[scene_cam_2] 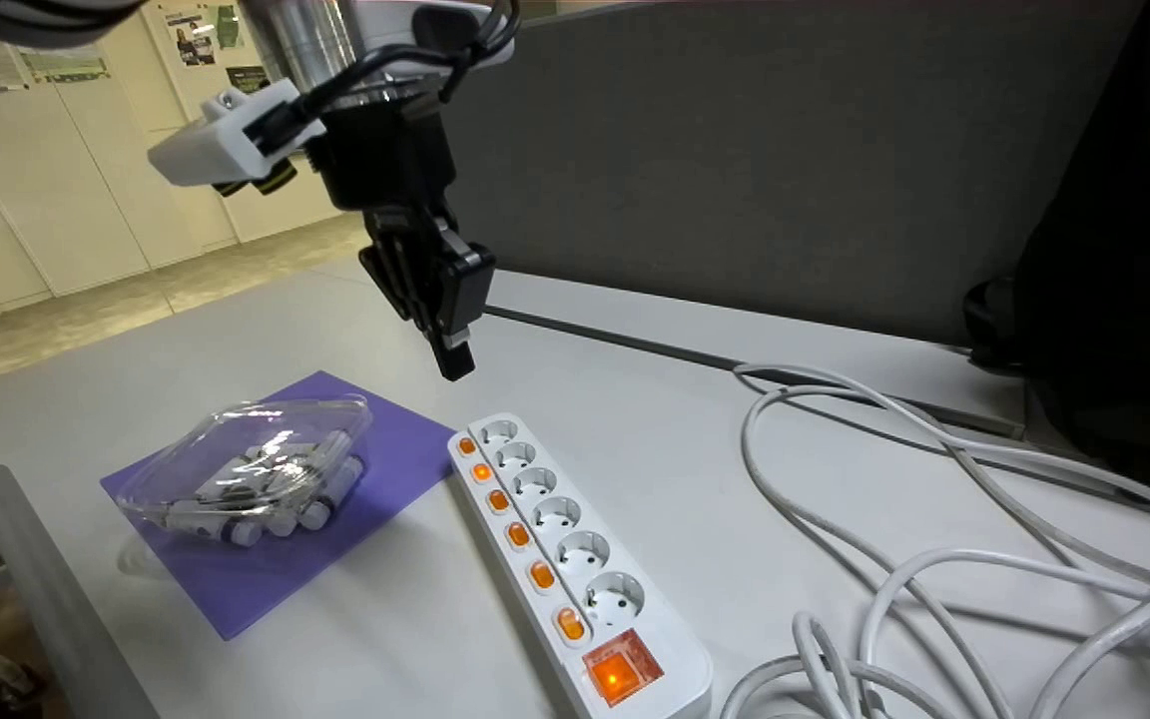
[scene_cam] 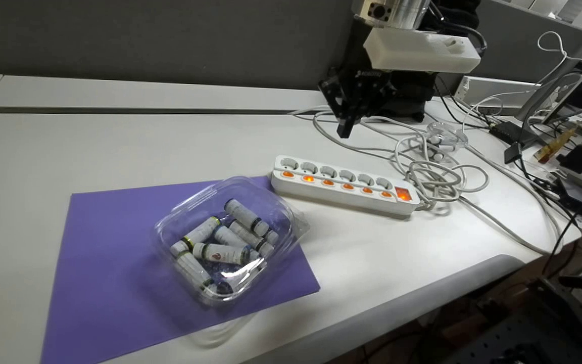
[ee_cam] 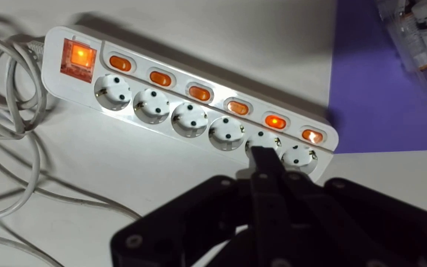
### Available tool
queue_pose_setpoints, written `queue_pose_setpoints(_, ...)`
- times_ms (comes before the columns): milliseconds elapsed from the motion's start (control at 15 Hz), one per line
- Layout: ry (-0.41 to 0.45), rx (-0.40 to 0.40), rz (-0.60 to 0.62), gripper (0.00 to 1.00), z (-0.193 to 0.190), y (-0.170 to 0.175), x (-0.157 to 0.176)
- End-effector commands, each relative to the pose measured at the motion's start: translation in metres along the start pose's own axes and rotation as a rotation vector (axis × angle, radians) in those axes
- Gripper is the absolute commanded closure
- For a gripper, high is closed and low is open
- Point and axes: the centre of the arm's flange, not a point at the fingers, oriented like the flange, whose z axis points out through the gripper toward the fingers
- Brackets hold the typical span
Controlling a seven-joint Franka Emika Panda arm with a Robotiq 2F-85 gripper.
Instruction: Turn off the second switch from the left
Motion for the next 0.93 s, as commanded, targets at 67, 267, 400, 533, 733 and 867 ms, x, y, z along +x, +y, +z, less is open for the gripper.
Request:
queue_pose_setpoints(67,0.063,-0.005,0.001,1.0,0.022,-0.006,-0.011)
queue_pose_setpoints(267,0.089,0.005,0.007,1.0,0.037,-0.005,-0.014)
queue_pose_setpoints(400,0.097,0.013,0.018,1.0,0.048,-0.004,-0.012)
queue_pose_setpoints(533,0.092,0.017,0.023,1.0,0.058,-0.004,-0.011)
queue_pose_setpoints(733,0.072,0.024,0.017,1.0,0.07,-0.007,-0.011)
queue_pose_setpoints(867,0.051,0.031,0.019,1.0,0.077,-0.011,-0.013)
